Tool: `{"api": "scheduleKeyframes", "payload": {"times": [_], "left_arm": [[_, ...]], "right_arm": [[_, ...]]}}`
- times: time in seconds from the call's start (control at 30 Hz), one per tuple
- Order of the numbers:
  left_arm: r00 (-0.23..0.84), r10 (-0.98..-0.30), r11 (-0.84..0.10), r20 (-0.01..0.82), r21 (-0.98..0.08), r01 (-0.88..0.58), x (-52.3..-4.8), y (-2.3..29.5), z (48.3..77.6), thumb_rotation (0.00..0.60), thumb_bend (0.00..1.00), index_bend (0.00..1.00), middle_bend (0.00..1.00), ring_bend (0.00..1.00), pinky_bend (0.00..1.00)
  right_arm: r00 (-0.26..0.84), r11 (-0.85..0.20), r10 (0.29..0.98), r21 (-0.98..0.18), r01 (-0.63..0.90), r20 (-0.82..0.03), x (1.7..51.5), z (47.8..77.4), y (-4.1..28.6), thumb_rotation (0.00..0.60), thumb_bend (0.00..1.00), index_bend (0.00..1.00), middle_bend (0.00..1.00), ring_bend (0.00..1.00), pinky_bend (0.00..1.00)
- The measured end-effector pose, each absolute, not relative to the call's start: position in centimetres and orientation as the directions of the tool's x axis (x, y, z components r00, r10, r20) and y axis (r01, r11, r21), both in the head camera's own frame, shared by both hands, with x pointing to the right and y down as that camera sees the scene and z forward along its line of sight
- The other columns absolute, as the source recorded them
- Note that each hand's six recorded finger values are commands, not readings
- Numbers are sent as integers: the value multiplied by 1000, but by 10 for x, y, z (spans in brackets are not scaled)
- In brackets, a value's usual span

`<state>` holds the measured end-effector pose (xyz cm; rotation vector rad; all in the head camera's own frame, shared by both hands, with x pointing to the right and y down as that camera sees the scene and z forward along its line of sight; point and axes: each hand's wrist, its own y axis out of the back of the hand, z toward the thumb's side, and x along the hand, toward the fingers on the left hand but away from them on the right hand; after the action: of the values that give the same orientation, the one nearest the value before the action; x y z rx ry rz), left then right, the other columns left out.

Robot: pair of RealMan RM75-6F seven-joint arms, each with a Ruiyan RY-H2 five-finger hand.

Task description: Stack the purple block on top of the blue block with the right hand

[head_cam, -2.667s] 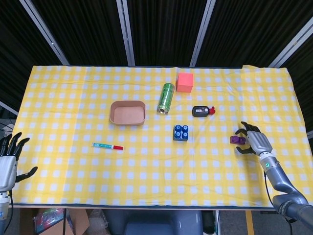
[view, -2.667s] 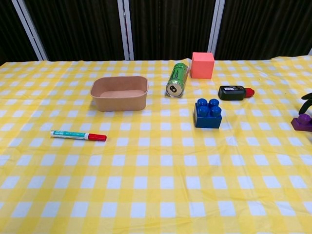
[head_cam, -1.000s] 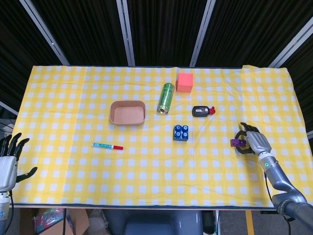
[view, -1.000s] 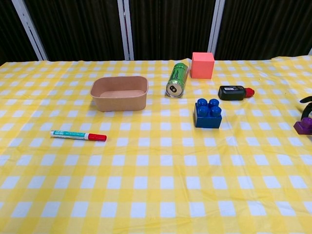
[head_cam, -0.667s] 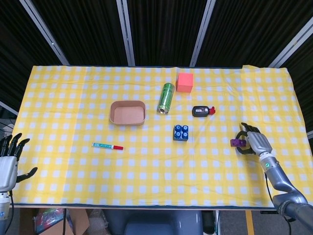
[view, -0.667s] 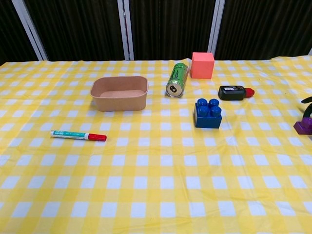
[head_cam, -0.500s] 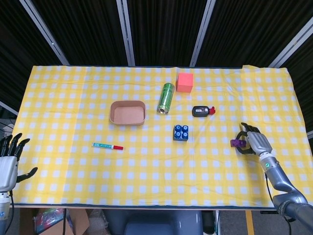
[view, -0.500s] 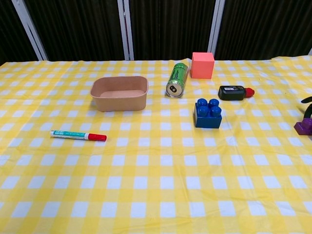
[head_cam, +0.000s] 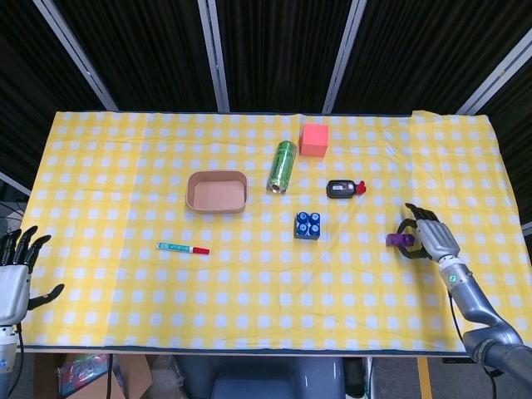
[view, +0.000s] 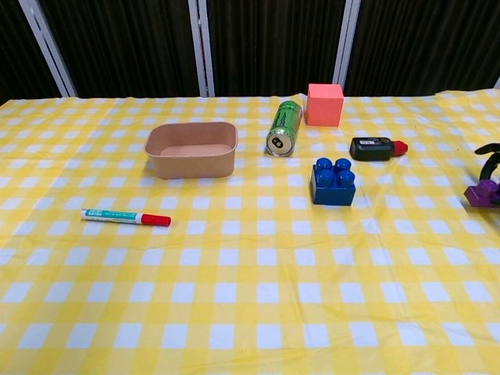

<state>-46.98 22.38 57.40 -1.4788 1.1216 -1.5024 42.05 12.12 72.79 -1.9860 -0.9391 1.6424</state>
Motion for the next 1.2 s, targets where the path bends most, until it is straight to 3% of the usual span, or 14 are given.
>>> {"api": "scheduleKeyframes", "payload": {"times": [0.53, 1.2], "left_arm": [[-34, -923, -379, 384, -919, -108, -469, 223, 578, 600, 119, 164, 45, 0, 52], [-28, -930, -362, 367, -925, -119, -473, 218, 578, 600, 119, 165, 45, 0, 52]], "right_arm": [[222, -690, 721, -712, 133, -657, 321, 682, 101, 600, 454, 489, 0, 0, 0], [183, -724, 689, -676, 138, -701, 219, 663, 80, 600, 463, 502, 0, 0, 0]]}}
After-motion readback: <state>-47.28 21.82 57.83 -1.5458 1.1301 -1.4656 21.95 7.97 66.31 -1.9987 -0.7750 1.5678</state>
